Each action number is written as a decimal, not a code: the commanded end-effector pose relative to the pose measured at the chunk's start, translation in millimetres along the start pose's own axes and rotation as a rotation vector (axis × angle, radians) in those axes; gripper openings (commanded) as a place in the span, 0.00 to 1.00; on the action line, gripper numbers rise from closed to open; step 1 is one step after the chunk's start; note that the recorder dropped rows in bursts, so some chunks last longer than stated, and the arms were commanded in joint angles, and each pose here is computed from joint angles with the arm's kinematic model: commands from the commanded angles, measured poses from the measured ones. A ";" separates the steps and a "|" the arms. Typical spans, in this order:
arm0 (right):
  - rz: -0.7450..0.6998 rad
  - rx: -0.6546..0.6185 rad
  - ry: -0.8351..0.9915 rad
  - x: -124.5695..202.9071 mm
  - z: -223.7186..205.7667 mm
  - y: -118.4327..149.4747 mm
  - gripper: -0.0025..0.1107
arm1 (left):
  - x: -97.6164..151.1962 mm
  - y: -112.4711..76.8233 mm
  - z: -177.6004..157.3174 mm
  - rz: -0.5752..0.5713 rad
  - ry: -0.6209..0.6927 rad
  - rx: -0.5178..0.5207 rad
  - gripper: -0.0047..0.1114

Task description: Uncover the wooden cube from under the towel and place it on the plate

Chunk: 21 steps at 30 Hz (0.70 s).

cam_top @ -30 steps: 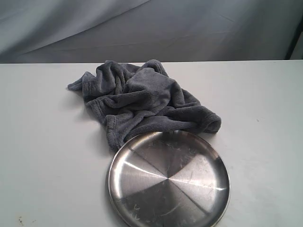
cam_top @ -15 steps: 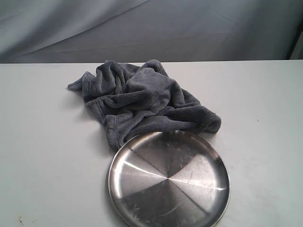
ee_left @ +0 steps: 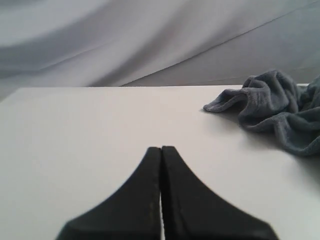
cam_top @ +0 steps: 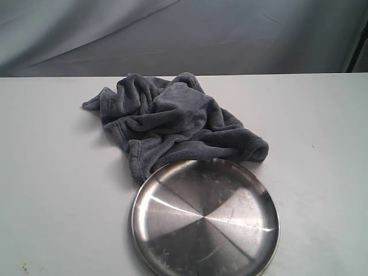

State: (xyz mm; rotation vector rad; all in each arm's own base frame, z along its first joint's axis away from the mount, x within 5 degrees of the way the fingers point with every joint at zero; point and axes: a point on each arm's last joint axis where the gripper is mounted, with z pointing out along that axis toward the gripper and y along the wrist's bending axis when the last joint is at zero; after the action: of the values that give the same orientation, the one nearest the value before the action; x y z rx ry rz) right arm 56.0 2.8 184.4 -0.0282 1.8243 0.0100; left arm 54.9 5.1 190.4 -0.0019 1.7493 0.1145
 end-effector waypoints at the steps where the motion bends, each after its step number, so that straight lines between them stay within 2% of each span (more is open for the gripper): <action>1: -0.009 -0.001 0.004 1.1 0.5 0.0 0.02 | -3.1 2.9 0.0 0.180 -0.044 -0.037 0.04; 10: -0.009 -0.001 0.004 1.1 0.5 0.0 0.02 | -3.4 3.1 0.0 0.195 -0.046 -0.040 0.04; 13: -0.009 -0.001 0.004 1.1 0.5 0.0 0.02 | -9.1 1.1 -0.4 0.114 -0.112 -0.020 0.04; 17: -0.009 -0.001 0.004 1.1 0.5 0.0 0.02 | -25.8 0.5 -3.9 -0.217 -0.300 0.026 0.04; 18: -0.009 -0.001 0.004 1.1 0.5 0.0 0.02 | -29.2 2.2 -5.1 -0.404 -0.340 0.043 0.04; 19: -0.009 -0.001 0.004 1.1 0.5 0.0 0.02 | -30.0 3.3 -5.4 -0.543 -0.351 0.058 0.04; 21: -0.009 -0.001 0.004 1.1 0.5 0.0 0.02 | -28.1 1.2 -4.8 -0.560 -0.298 0.072 0.04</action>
State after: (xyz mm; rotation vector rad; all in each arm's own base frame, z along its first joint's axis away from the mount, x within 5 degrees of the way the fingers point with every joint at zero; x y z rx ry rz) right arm 56.0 2.8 184.4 -0.0282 1.8243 0.0100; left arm 55.3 5.0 220.0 -0.3422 1.3848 -0.2710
